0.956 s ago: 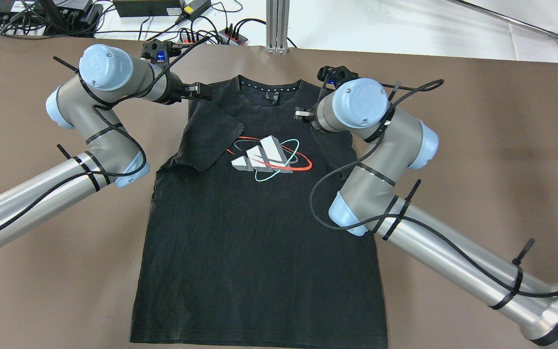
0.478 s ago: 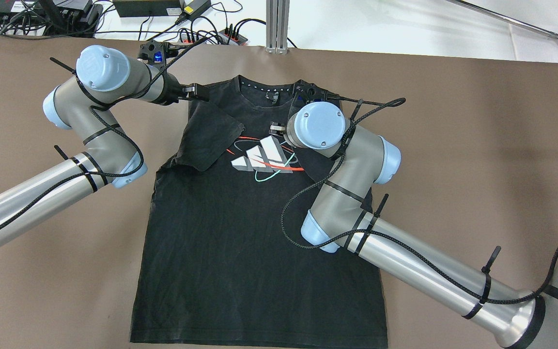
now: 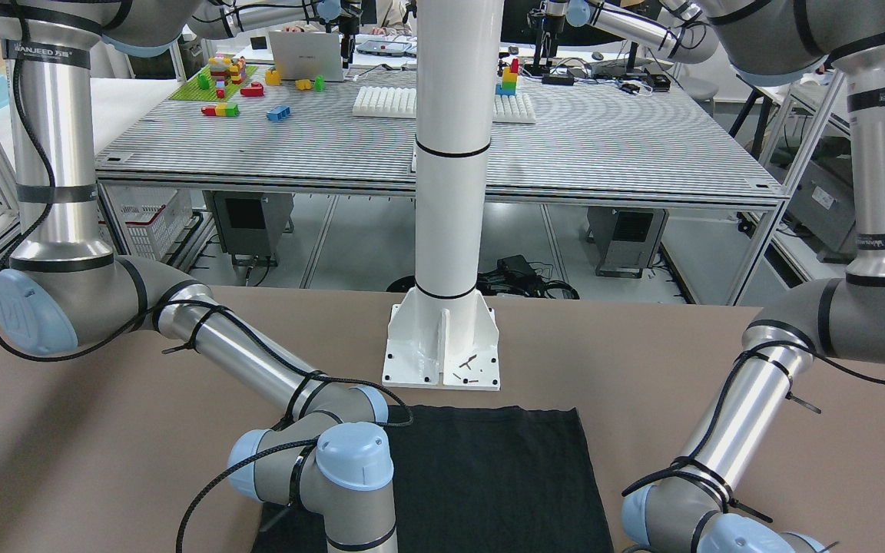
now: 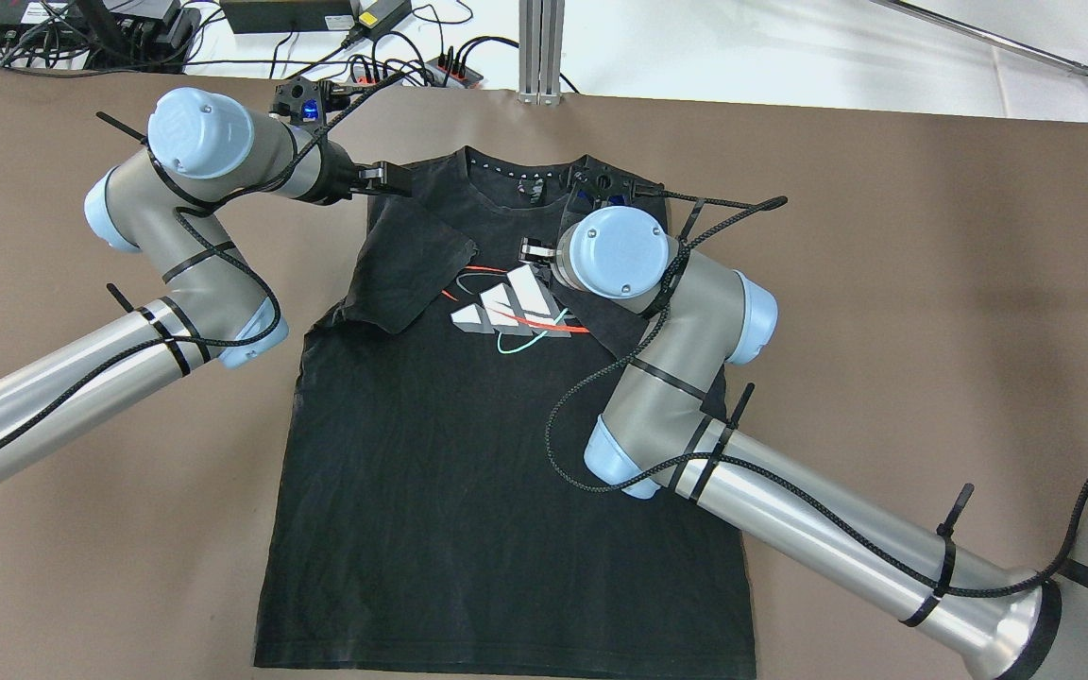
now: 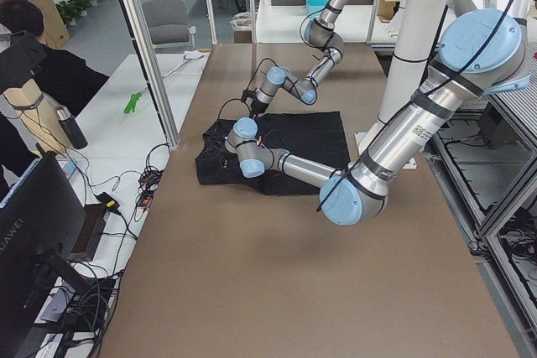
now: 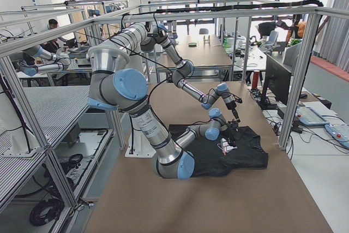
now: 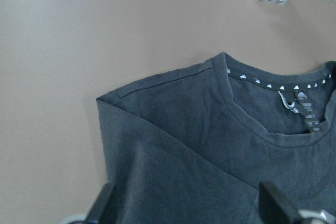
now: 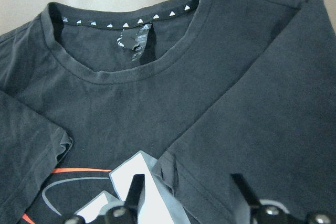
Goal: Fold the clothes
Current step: 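Fold the sleeve nearest the right gripper inward onto the shirt, then move both grippers down toward the hem corners nearest the robot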
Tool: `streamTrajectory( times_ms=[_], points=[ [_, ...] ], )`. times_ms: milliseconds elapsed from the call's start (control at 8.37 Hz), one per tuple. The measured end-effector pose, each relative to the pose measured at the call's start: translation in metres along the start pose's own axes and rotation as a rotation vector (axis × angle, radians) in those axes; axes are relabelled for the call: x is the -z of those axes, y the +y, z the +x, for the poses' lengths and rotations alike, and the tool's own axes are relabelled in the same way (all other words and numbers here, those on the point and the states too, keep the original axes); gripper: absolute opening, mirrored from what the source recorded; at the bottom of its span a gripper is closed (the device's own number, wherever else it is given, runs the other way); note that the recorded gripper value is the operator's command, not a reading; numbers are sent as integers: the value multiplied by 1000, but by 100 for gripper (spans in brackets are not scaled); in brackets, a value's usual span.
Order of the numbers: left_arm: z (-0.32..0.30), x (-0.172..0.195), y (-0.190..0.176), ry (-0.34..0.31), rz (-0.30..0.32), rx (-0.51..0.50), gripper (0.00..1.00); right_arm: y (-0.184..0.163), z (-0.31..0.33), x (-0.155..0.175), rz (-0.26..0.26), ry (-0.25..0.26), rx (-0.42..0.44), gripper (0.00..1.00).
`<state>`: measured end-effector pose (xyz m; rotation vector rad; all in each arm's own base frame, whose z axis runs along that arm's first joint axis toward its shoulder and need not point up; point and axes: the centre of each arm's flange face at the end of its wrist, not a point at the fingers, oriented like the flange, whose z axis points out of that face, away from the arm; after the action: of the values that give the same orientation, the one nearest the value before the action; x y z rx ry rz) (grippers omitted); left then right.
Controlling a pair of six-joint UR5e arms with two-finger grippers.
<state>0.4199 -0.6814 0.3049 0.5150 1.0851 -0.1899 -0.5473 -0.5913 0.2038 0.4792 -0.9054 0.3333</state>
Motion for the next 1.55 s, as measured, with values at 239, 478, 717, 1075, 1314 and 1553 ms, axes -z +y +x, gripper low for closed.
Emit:
streamTrajectory(
  times_ms=[239,478,717,1075,1314,1553],
  points=[
    [3,16,11,32,8,27,95,4,6,18,11,-36,-14,93],
    [2,45,56,83,-1,82,95,35,40,50,-4,-86,-66,94],
    [-12,91,119,128,-14,161,95,90,71,87,-54,-132,-131,94],
    [-23,159,215,163,-48,276,95,155,111,133,-101,-154,-255,94],
    [-16,185,271,175,-106,335,95,189,134,152,-110,-145,-306,93],
    [-3,195,333,167,-127,379,95,222,163,175,-155,-123,-387,93]
  ],
)
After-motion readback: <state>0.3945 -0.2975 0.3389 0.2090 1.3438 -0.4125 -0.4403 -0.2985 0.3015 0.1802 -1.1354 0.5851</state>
